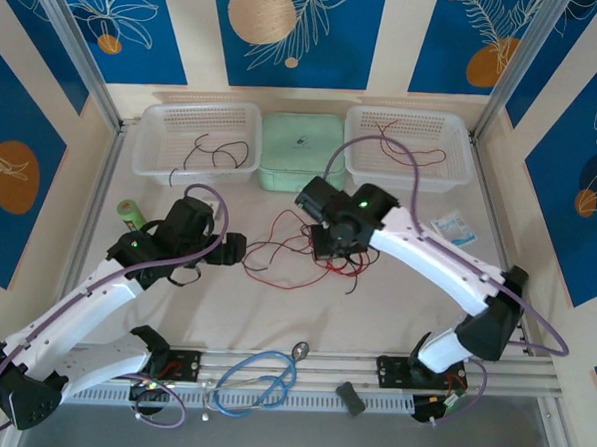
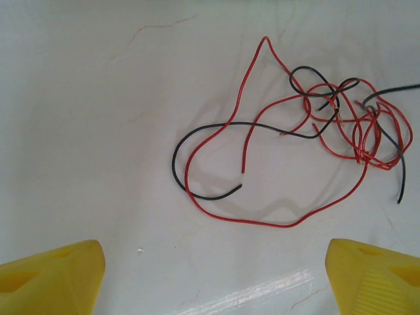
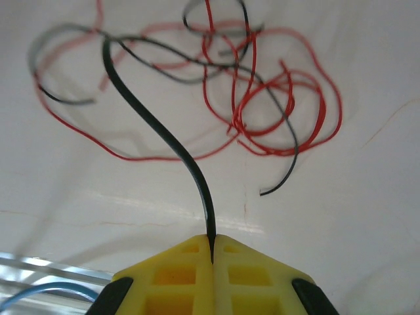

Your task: Untangle the cables

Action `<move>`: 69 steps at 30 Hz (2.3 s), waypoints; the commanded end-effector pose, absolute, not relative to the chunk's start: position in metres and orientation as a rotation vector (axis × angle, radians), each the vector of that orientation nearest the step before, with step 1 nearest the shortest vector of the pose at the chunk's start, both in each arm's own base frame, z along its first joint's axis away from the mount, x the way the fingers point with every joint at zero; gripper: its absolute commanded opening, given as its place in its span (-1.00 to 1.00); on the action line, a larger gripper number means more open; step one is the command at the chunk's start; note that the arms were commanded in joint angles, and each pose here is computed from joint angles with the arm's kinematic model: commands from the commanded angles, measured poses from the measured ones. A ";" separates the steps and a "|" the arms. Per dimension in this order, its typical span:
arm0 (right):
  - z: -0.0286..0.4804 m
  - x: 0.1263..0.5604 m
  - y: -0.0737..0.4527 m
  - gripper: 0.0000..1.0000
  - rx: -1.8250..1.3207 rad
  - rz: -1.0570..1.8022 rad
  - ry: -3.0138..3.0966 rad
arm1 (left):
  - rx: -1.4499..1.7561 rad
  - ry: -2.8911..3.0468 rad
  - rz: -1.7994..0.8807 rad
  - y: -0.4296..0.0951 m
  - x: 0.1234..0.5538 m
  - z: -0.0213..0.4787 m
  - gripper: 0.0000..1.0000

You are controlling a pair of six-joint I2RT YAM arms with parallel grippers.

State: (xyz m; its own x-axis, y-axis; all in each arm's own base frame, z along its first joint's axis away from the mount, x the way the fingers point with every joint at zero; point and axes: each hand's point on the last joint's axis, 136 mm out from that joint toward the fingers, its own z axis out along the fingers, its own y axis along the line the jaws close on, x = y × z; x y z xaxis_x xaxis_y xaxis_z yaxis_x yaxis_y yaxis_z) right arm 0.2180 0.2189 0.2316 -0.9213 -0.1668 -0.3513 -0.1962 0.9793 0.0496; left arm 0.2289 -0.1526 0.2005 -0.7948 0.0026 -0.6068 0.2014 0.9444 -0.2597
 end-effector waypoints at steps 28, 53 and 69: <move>0.421 0.243 0.223 -1.00 -0.404 0.650 2.338 | 0.611 1.788 -0.719 -0.229 0.251 0.316 0.80; 0.400 0.223 0.226 -1.00 -0.460 0.697 2.386 | 0.968 1.414 -0.919 -0.345 0.303 0.366 0.42; 0.351 0.240 0.184 0.02 -0.033 0.665 2.457 | 0.848 1.454 -0.785 -0.324 0.303 0.385 -1.00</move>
State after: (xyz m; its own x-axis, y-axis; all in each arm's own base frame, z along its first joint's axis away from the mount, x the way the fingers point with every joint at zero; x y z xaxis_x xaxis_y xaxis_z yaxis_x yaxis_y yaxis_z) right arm 0.2317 0.2030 0.3587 -0.8167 -0.0418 -0.5755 -0.3202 0.8625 0.3918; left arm 0.3075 -0.3385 0.3561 -0.0672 0.0923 -0.9935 0.8959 0.4438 -0.0193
